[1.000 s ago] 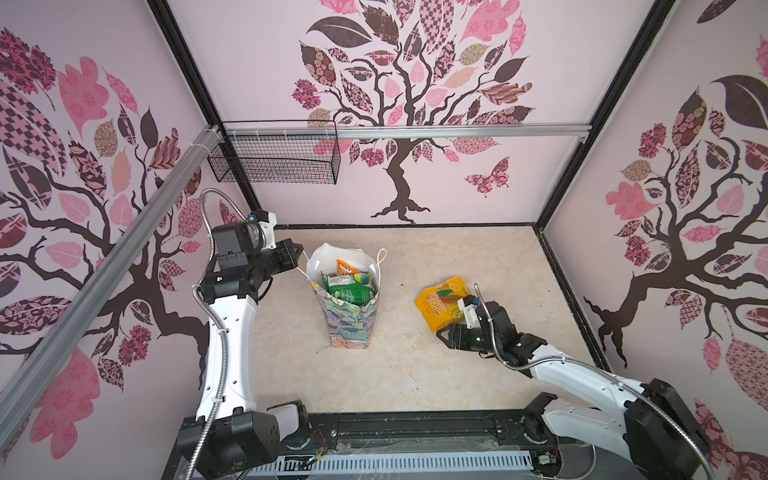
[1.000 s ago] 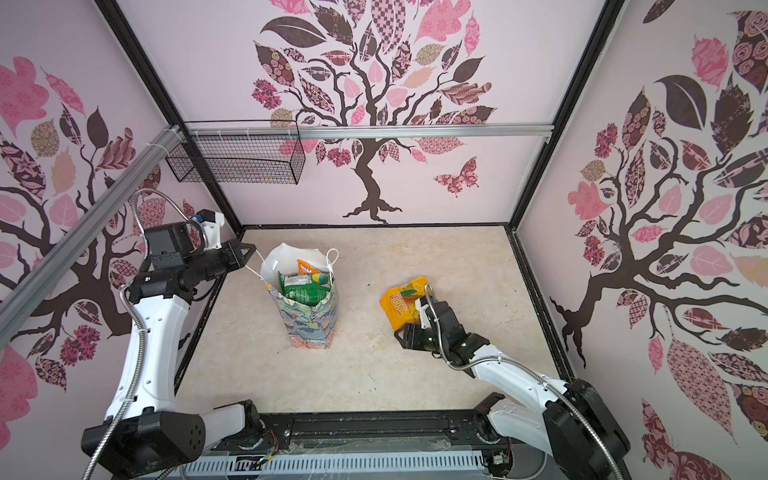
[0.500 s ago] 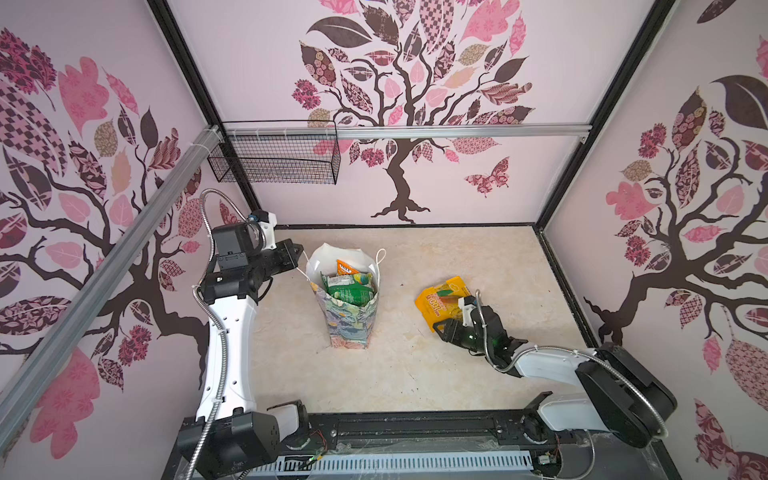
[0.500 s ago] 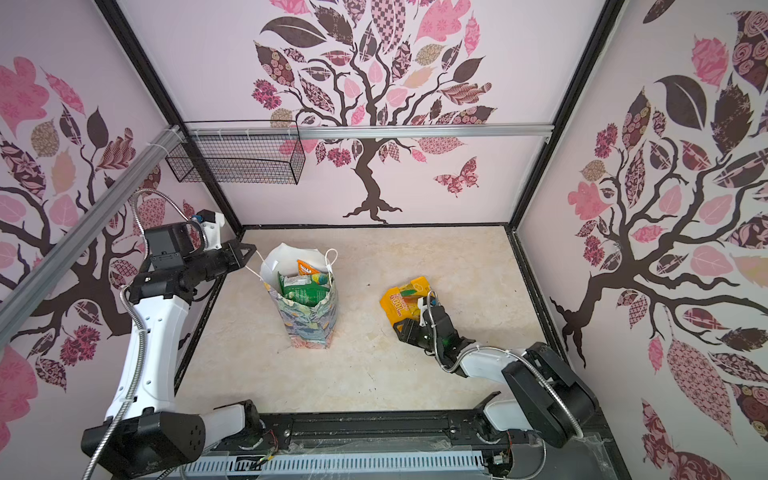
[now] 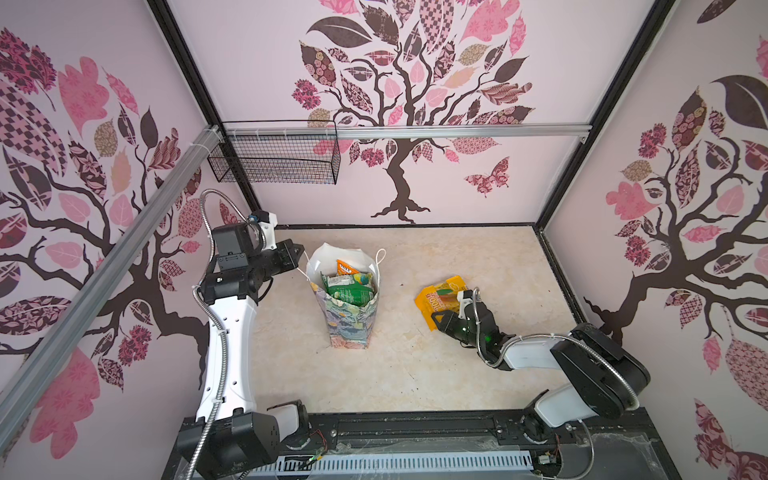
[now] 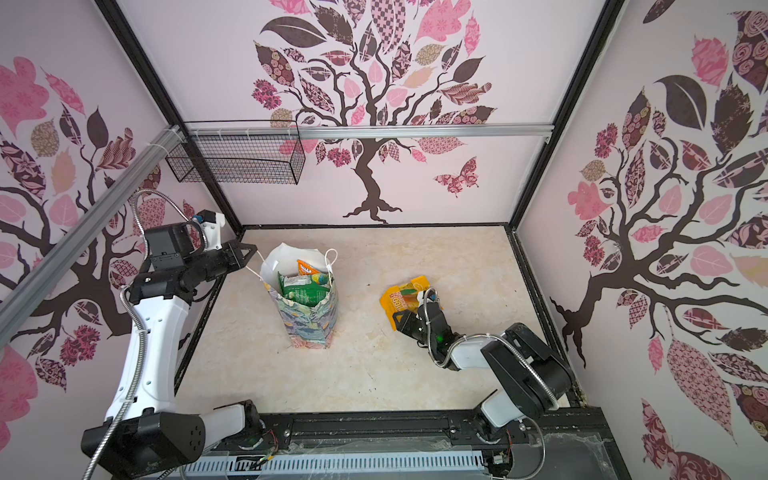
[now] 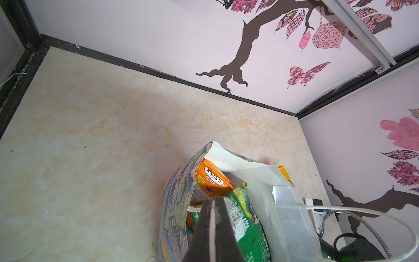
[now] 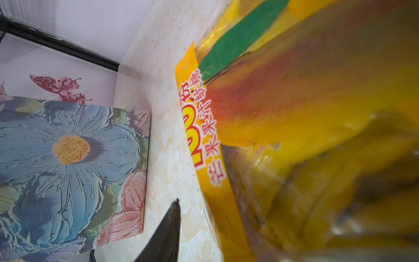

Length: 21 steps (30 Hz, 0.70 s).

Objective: Place the snacks into the paper bag

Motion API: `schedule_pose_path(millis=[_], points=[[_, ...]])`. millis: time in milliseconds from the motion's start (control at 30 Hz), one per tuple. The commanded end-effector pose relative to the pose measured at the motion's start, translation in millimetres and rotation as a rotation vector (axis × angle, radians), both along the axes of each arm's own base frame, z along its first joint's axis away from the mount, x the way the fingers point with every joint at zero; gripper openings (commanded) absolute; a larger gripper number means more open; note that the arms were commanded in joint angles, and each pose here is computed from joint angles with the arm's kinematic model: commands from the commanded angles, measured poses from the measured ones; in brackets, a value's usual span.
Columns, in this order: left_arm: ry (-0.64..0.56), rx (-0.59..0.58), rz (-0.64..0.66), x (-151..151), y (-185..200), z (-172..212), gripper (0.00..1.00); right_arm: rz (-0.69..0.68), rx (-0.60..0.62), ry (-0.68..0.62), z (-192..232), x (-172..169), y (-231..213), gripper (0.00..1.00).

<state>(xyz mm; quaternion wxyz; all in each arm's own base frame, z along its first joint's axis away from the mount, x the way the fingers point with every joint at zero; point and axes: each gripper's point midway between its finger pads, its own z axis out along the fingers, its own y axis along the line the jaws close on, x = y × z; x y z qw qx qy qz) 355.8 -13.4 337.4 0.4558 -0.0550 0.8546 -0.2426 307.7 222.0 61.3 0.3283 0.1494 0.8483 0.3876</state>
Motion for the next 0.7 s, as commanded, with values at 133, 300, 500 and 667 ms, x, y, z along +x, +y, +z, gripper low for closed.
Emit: schedule_pose_path(millis=[133, 300, 500, 667], points=[[-0.062, -0.014, -0.024, 0, -4, 12, 0.0, -0.108, 0.022, -0.012, 2, 20, -4, 0.33], [-0.061, -0.007, -0.02, -1, -3, 12, 0.0, -0.146, 0.0, -0.028, 2, 23, -12, 0.25], [-0.064, -0.01, -0.025, -2, -4, 14, 0.0, -0.117, -0.024, -0.064, 12, 22, -11, 0.0], [-0.075, -0.007, -0.019, -3, -4, 16, 0.0, -0.073, -0.07, -0.151, 37, 21, -11, 0.0]])
